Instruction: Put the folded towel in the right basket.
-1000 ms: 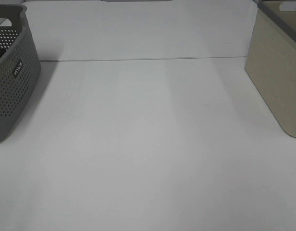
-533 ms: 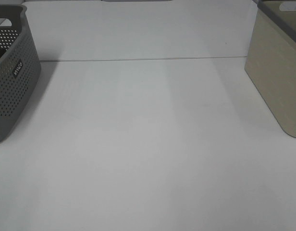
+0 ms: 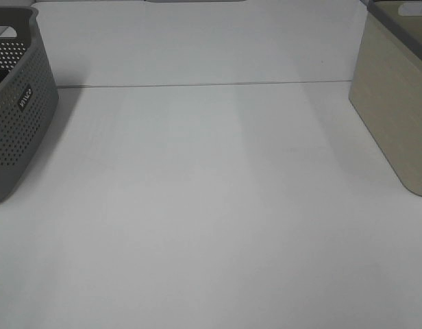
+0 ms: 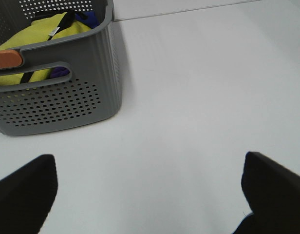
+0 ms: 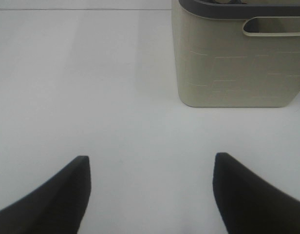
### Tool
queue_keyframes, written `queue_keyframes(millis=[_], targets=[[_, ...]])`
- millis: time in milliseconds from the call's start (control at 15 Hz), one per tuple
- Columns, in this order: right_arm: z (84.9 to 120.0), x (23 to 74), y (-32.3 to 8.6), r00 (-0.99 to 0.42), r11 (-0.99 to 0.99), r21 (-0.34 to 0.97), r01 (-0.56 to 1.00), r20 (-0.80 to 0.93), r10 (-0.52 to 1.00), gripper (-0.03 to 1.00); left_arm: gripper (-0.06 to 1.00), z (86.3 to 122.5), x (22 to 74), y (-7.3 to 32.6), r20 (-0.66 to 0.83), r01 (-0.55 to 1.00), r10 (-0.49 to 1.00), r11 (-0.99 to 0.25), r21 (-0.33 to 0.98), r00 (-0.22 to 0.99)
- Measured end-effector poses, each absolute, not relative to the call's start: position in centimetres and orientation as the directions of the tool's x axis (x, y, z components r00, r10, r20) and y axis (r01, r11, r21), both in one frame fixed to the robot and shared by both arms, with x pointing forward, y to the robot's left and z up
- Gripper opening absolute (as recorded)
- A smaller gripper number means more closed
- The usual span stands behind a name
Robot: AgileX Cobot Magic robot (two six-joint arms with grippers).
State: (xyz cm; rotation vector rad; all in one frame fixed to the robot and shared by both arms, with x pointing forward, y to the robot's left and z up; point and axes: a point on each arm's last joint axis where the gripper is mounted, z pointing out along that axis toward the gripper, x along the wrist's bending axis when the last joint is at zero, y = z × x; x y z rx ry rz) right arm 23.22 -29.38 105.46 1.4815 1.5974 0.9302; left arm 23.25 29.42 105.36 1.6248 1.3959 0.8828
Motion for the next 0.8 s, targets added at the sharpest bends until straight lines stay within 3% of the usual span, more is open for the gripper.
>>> queue_keyframes(millis=[800], targets=[[105.46, 23.22, -29.38, -0.045, 0.064, 0.891, 0.450, -0.049, 0.998, 0.68, 0.98, 105.36, 23.25, 29.42, 0.006, 0.430, 0.989, -0.069, 0.900, 0.147]])
